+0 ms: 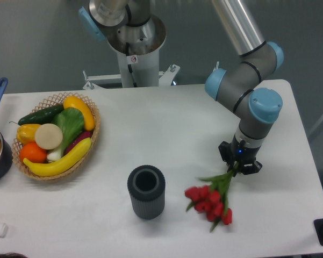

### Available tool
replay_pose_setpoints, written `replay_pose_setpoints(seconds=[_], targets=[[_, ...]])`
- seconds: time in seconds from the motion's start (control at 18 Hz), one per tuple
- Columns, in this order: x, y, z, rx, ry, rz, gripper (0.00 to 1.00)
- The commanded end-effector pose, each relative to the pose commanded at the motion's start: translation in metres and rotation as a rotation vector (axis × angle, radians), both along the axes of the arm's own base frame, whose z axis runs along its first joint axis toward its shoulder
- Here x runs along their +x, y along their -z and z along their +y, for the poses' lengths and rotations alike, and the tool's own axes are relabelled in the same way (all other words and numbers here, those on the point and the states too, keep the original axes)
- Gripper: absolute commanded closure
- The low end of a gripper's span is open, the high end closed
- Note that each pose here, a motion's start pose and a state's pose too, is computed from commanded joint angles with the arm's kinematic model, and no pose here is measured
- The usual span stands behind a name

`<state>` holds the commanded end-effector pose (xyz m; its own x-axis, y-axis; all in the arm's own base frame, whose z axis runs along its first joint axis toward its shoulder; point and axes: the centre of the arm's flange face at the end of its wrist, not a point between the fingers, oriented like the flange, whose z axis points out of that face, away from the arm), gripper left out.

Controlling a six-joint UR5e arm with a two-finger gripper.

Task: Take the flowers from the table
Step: 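Lift the grasped tulip bouquet up off the table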

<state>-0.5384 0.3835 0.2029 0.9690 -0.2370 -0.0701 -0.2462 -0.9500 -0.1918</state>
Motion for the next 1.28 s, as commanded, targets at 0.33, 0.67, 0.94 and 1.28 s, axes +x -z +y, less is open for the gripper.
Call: replay_pose_setpoints(seconds=[0.33, 0.67, 0.94, 1.28], targets=[[0.003, -0.032, -0.005, 0.026, -0.008, 0.038, 0.86], [0.001, -0.123, -0.010, 0.300, -0.118, 0.046, 0.86], [-0.003, -0.169, -0.020, 0.601, -0.160, -0.060, 0.86], [0.020, -0.212, -0.006, 0.833, -0.139, -0.186, 0.86]])
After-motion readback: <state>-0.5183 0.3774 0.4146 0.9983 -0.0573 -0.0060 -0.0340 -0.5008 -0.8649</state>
